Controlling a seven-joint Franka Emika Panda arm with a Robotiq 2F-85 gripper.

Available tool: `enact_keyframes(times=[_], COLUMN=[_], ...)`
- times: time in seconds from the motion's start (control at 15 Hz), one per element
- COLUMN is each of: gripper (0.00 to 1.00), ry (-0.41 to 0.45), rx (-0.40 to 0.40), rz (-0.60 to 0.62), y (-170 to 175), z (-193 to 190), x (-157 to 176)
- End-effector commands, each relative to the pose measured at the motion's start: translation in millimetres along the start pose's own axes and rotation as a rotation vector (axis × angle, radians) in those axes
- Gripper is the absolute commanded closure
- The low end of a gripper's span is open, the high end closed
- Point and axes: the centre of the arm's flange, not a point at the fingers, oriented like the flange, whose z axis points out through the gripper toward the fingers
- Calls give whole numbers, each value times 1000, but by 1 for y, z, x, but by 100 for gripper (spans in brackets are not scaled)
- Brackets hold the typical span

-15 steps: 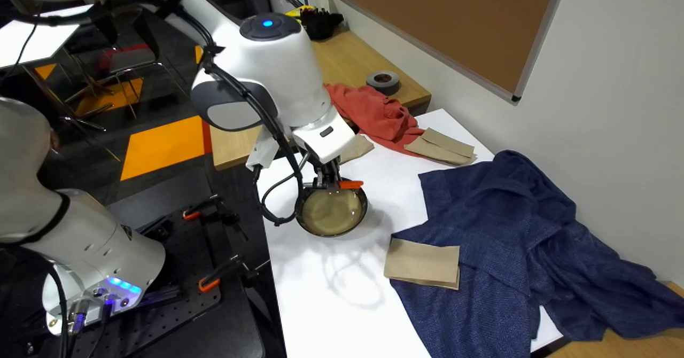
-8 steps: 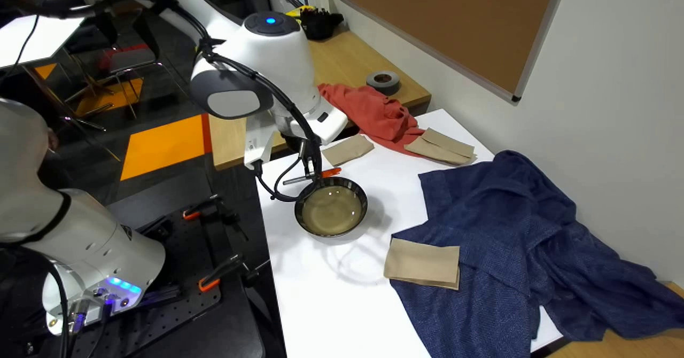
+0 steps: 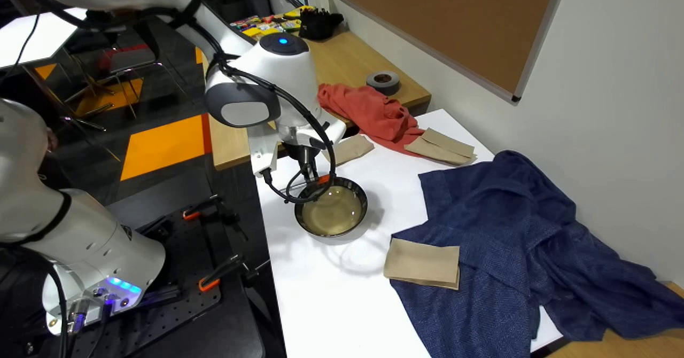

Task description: Put marker inside the bowl

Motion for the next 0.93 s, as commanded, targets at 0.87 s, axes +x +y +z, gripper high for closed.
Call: enact_keyframes(times=[0.87], gripper=[61], ry=[25], rx=[-124], rz=[-1], y=[-1], z=[85], x=[58])
